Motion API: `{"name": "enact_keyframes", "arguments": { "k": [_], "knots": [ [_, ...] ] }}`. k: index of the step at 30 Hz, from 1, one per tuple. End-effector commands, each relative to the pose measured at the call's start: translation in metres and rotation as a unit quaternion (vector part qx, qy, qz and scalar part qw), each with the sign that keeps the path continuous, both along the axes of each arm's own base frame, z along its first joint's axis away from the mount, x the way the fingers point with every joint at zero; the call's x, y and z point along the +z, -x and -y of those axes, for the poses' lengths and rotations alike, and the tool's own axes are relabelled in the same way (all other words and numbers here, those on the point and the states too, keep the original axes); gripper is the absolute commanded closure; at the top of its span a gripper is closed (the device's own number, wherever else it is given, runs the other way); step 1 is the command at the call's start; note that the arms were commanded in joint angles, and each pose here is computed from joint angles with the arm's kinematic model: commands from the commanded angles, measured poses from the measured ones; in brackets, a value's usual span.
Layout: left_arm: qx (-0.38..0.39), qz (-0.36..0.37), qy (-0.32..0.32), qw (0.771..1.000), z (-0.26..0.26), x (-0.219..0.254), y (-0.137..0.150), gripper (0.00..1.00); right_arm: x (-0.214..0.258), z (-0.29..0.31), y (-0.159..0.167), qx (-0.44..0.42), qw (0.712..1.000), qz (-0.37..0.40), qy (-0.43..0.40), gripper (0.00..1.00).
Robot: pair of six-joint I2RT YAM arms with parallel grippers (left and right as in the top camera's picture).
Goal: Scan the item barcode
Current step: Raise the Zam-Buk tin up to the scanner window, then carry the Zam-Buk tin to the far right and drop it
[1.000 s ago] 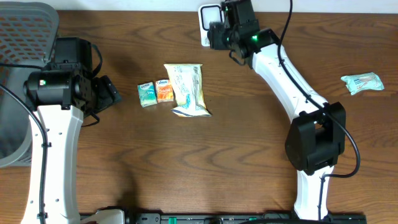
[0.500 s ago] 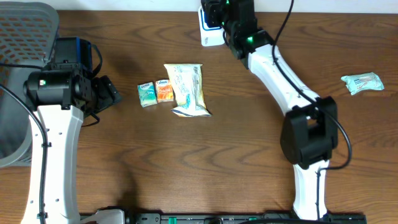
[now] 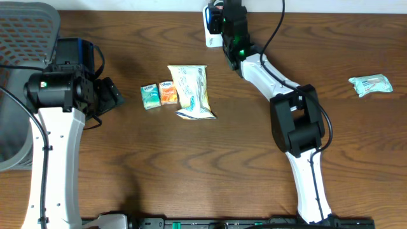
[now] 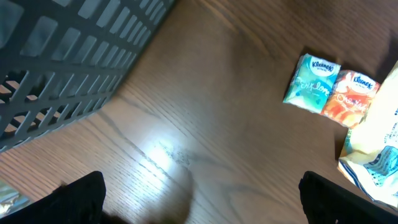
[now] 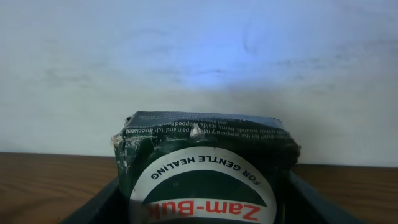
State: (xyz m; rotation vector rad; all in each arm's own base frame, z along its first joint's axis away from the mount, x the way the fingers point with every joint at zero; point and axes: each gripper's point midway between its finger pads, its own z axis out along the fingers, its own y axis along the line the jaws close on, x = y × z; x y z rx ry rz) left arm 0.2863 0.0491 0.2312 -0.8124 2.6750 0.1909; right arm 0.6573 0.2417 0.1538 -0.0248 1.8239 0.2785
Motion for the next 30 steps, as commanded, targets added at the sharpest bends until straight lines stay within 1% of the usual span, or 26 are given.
{"name": "enact_keyframes", "arguments": {
  "k": [1, 6, 11, 18, 21, 25, 30],
  "knots": [
    [0.008, -0.003, -0.003, 1.000, -0.003, -0.001, 0.001, 0.02, -0.001, 0.006, -0.004, -0.020, 1.000, 0.007, 0.018, 0.59],
    [0.008, -0.003, -0.003, 1.000, -0.003, -0.001, 0.001, 0.02, -0.015, 0.008, -0.003, -0.020, 0.999, -0.012, 0.027, 0.59],
    [0.008, -0.003, -0.003, 1.000, -0.003, -0.001, 0.001, 0.02, -0.016, 0.005, -0.002, -0.017, 0.999, -0.013, 0.027, 0.59],
    [0.008, -0.003, -0.003, 1.000, -0.003, -0.001, 0.001, 0.02, -0.025, -0.002, 0.003, 0.002, 0.999, -0.036, 0.014, 0.60],
    [0.008, -0.003, -0.003, 1.000, -0.003, -0.001, 0.001, 0.02, -0.025, -0.002, 0.003, 0.002, 0.999, -0.038, 0.015, 0.59],
    [0.008, -0.003, -0.003, 1.000, -0.003, -0.001, 0.001, 0.02, -0.014, 0.001, 0.004, -0.002, 0.999, -0.037, 0.015, 0.60],
    [0.008, -0.003, -0.003, 1.000, -0.003, -0.001, 0.001, 0.02, 0.030, 0.033, 0.003, -0.040, 0.999, -0.023, 0.011, 0.61]
  ]
}}
